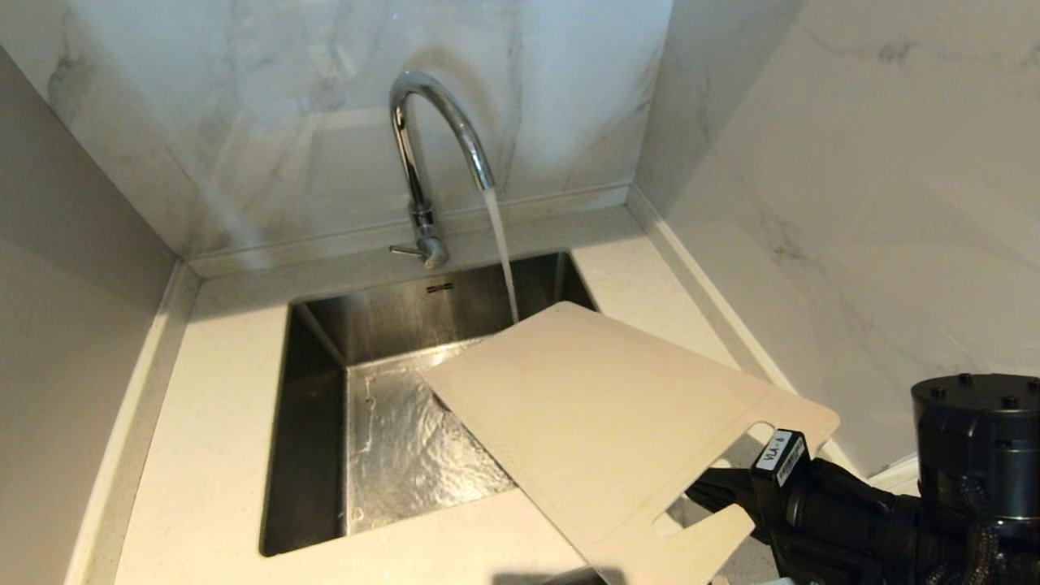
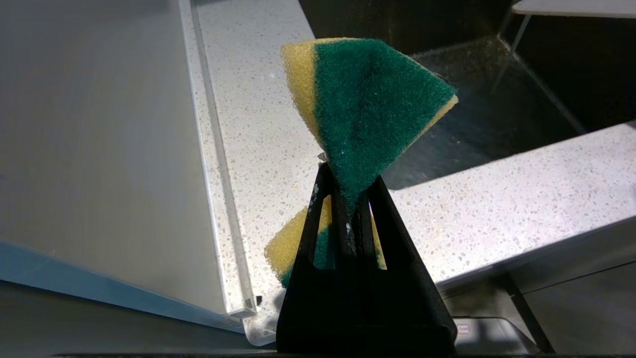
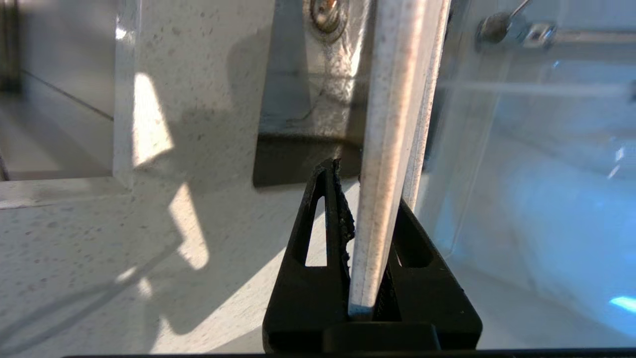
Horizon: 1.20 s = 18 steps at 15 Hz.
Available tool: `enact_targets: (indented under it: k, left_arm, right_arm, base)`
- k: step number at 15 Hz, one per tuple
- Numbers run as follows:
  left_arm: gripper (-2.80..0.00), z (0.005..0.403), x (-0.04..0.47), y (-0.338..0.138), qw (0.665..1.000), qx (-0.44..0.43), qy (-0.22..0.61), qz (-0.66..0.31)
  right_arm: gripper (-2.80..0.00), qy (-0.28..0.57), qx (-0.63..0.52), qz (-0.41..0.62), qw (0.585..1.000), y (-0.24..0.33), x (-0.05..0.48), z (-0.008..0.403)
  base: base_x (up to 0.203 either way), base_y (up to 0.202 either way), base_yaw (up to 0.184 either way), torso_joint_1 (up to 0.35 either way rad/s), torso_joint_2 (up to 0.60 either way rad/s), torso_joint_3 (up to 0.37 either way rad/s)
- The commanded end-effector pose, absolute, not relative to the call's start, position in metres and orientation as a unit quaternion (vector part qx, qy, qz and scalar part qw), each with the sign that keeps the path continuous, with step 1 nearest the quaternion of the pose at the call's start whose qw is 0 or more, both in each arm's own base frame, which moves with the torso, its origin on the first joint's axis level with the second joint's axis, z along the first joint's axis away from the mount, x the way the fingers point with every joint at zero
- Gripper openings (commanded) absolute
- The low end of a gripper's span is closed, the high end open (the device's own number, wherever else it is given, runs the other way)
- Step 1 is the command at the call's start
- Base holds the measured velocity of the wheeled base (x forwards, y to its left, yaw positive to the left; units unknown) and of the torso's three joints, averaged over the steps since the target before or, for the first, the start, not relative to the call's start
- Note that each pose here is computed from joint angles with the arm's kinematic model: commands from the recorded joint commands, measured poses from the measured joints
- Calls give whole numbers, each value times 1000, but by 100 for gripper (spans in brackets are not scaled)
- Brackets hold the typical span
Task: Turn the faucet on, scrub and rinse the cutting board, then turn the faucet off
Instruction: Pick up the cutting board
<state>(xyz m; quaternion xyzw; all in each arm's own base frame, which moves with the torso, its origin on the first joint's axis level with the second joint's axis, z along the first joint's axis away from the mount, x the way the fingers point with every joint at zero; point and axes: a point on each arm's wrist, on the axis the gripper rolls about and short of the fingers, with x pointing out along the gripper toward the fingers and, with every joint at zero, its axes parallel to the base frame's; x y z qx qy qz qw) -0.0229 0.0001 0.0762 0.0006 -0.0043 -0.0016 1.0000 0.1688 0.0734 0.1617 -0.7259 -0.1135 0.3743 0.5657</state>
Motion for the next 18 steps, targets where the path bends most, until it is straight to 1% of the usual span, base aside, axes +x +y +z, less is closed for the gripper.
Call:
enact_targets:
  k: [1,8,11,15,16,18]
  left_arm:
    - [-280,76,-23,0,1000,0,-5,-2]
    - [-280,76,-23,0,1000,0,-5,-2]
    - [-280,76,-23,0,1000,1,-5,-2]
    - [-280,76,-23,0,1000,1,-5,-2]
    - [-280,76,-23,0,1000,1,-5,-2]
    - [-280,76,-23,0,1000,1,-5,-2]
  right_arm:
    - [-280,-131,-727,382,555,74,168,163]
    - [-280,-173,-708,425,537,81,175,162]
    - [-280,-196,-711,419,529,84,182,171]
    - [-280,-205,-705,429,526,86,181,169]
    - [-280,-211,-705,431,522,86,181,169]
    - [-280,-227,-712,439,499,88,184,165]
  base:
    - [0,0,0,0,0,0]
    - [0,0,0,0,0,0]
    - [0,0,0,0,0,0]
    - [0,0,0,0,0,0]
    - [0,0,0,0,0,0]
    - [0,0,0,0,0,0]
